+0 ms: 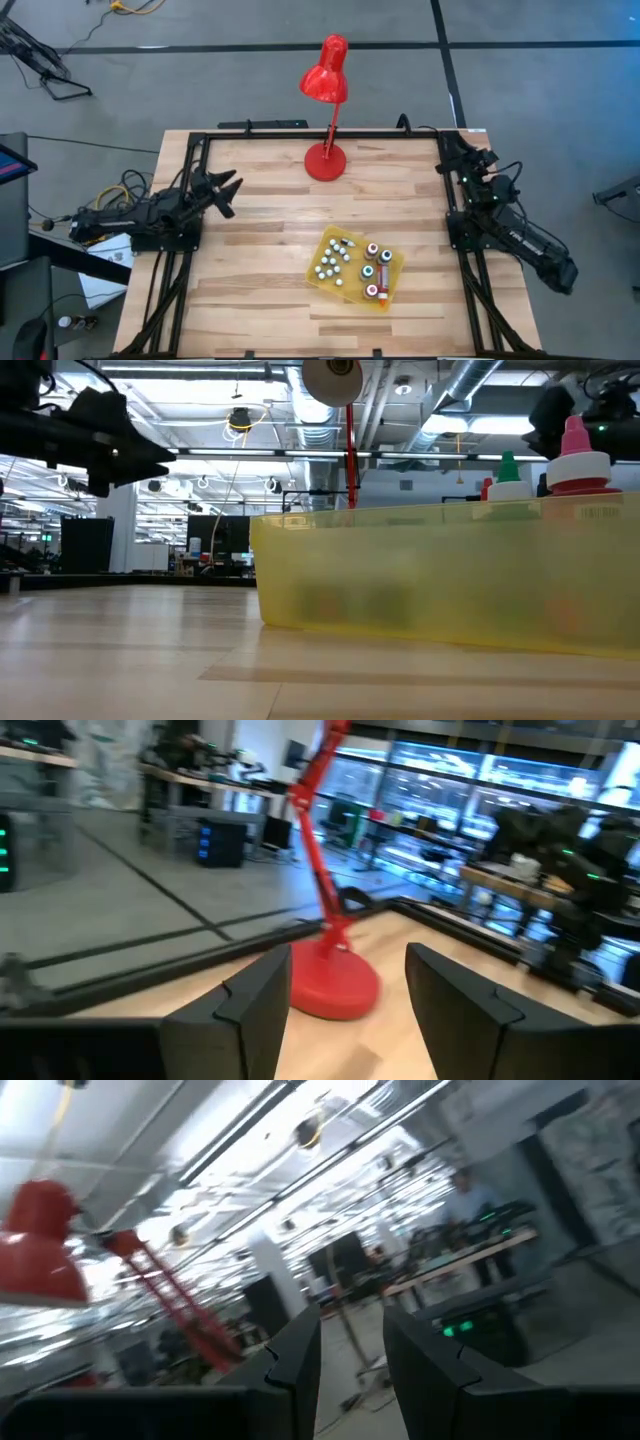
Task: Pick & Place food coloring
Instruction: Return to Home Position
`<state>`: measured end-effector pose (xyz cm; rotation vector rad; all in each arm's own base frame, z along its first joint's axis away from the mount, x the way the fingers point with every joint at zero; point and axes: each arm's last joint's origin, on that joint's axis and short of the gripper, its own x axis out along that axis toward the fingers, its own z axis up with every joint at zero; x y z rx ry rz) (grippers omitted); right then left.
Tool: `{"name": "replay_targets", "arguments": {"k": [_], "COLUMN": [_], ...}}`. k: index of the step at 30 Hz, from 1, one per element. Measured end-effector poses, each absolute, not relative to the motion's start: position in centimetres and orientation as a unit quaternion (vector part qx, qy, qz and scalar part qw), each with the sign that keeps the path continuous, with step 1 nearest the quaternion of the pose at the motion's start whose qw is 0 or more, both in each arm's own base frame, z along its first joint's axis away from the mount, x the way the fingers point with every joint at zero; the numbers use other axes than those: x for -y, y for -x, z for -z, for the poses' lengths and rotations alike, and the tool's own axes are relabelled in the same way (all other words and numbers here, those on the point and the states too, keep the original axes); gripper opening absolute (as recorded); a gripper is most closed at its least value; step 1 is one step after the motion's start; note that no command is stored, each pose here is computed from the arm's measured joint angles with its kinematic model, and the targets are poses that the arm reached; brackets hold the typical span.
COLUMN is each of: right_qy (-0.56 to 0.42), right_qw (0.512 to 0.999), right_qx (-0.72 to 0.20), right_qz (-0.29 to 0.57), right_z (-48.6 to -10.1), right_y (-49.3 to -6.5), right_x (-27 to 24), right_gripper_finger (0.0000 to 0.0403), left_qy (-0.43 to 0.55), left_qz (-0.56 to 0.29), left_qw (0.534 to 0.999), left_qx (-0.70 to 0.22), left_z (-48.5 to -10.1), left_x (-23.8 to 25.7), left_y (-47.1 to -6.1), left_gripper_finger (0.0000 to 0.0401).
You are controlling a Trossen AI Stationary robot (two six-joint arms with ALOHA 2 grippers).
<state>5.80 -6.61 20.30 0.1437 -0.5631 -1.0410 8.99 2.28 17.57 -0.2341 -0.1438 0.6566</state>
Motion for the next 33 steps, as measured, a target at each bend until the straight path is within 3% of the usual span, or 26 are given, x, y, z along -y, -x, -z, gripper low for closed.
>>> {"name": "replay_targets", "arguments": {"k": [12,33], "right_qy": [-0.048,-0.047], "right_qw": [0.788,0.787], "right_qx": [0.269,0.269], "right_qz": [0.551,0.553], "right_z": [-20.3,-20.3], "right_y": [-4.7,-4.7], "right_x": [7.4,7.4], "right_gripper_finger": [0.0102,0.0102], "left_qy": [0.106,0.105], "left_qz": [-0.42,-0.435], "left_qw": [0.897,0.89], "left_qx": [0.082,0.084], "left_z": [-17.6,-17.6], "left_x": [-4.2,-4.4], "left_y": [-8.3,-8.1], "left_gripper_finger": [0.0189,0.0189]}}
